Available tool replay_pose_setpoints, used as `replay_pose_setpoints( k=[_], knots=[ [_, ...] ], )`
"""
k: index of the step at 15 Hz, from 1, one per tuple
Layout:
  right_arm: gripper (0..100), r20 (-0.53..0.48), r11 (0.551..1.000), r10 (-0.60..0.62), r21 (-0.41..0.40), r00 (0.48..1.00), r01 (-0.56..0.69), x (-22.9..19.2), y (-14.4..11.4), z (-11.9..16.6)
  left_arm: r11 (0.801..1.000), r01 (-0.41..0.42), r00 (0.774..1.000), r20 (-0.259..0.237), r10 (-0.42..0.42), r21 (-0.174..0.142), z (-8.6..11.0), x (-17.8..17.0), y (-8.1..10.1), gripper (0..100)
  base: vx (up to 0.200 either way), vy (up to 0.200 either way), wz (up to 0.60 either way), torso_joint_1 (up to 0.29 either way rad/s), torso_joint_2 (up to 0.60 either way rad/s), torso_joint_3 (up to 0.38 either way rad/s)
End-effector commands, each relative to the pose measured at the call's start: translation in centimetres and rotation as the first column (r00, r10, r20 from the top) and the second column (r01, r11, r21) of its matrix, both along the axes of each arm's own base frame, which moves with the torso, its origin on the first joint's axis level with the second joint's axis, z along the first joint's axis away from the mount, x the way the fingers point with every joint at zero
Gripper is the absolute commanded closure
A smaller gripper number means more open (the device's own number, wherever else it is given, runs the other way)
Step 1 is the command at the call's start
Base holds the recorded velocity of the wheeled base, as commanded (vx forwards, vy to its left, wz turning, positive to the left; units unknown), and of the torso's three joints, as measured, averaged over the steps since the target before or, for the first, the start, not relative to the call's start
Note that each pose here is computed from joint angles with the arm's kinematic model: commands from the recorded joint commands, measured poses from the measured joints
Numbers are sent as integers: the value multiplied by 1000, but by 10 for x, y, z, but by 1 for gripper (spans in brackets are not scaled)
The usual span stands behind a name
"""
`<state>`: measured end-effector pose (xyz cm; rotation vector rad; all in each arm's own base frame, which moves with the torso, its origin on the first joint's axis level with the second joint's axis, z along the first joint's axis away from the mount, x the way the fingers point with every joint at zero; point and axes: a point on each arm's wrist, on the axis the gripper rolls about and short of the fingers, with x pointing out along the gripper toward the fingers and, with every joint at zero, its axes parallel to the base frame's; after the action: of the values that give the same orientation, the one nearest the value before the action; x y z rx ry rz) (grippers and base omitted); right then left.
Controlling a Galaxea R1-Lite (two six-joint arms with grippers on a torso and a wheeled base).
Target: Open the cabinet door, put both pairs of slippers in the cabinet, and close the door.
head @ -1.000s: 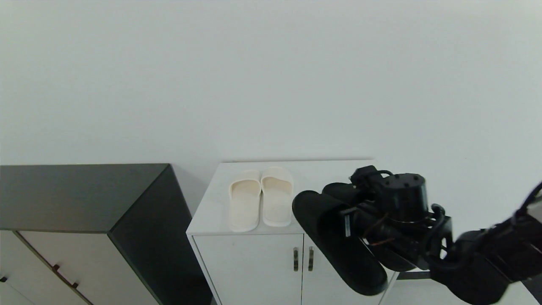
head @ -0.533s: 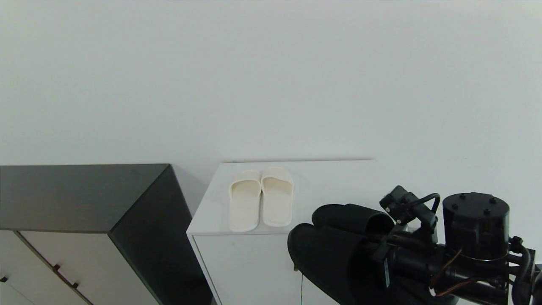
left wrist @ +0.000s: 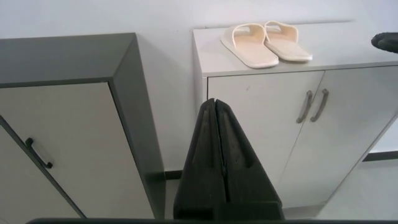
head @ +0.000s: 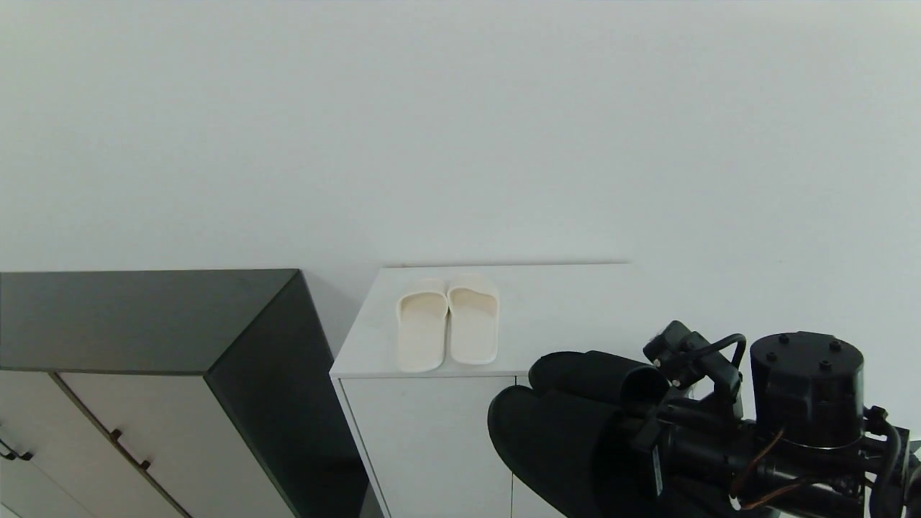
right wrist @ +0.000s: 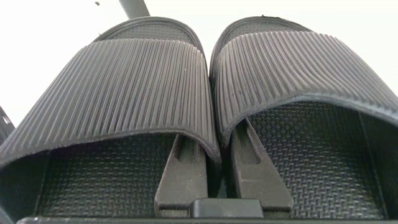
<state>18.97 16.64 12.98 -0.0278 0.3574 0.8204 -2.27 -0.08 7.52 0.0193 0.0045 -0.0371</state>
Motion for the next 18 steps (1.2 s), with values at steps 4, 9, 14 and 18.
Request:
replay_pose_setpoints(
  k=[4,9,14,18],
  knots=[
    [100,-17,1000,18,-14,1000,-18,-4,2,-5,1000,0,1000,0,0,1,0,0,0,100,0,0,0,0,0,0],
    [100,-26,999,23,-24,999,-23,-5,3,-9,1000,-2,1000,0,2,2,0,0,0,100,0,0,0,0,0,0],
    [100,-39,998,46,-49,998,-48,-7,7,-16,1000,-2,1000,0,2,1,0,0,0,0,0,0,0,-112,248,136],
    [100,-39,997,48,-51,998,-50,-9,6,-16,1000,-5,1000,0,5,1,0,0,0,0,0,0,0,-158,349,190]
  ],
)
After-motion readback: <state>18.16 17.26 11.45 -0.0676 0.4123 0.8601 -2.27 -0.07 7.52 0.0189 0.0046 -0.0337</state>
